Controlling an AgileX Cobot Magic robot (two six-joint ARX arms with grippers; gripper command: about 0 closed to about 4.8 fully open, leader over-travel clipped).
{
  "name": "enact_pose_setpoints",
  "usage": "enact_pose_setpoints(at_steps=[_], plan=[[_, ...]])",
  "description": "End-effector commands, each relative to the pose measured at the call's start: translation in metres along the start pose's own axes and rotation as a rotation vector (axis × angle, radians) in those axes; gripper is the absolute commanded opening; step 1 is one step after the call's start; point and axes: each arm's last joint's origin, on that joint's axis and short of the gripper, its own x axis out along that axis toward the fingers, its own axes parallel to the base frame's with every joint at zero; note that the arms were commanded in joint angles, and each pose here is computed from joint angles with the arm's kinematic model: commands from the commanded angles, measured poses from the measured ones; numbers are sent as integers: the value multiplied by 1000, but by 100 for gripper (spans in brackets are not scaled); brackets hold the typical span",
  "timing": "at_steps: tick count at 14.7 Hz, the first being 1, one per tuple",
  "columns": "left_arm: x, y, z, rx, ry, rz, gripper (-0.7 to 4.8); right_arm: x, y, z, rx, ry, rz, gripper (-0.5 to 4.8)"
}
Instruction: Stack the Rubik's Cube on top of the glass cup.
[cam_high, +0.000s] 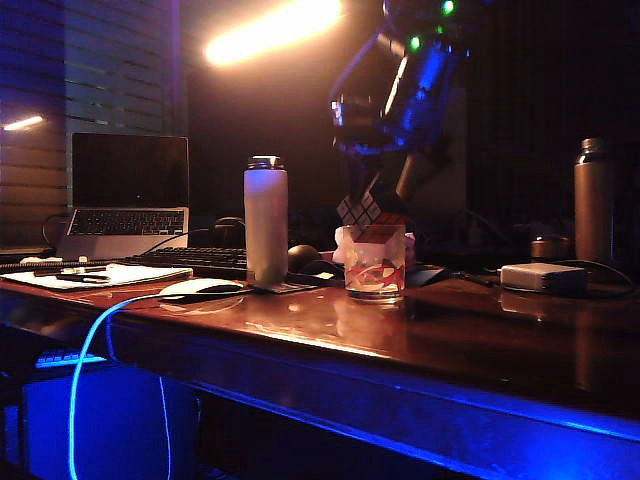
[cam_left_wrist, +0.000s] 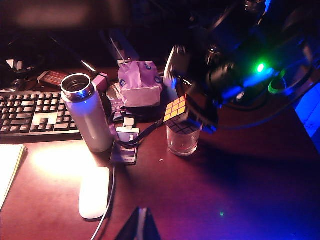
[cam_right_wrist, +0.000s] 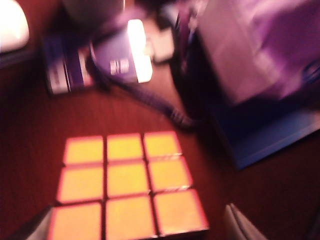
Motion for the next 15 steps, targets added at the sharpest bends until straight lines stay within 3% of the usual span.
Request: enact_pose_setpoints(at_steps=[1,3,4,5,6,7,10,12,15], plan=[[-3,-1,2,7,-14,-3,-3,-31,-3,21,3,-78,-19,441],[-3,-1,2,7,-16,-2,-3,-58,-5,34,12,-123,-31,434],[-3,-1,3,10,-22,0,-3,-73,-6,42,31,-159,-37,347],[-3,0,4,14,-32,3,-3,-90,-7,49,57,-198,-43,216],[-3,0,5,19,-42,5,-3,-111,-8,55,87,-240,-48,35],[-3,0,6,21,-48,6,-3,-125,-8,60,107,-280,-52,-1],[-3,-1,6,-35,-50,-13,-3,-159,-7,71,171,-415,12,-1],[-3,-3,6,-37,-63,-104,-3,-181,-5,66,177,-386,17,-1],[-4,-4,5,-63,-57,-105,-3,-249,2,48,157,-392,5,-1]])
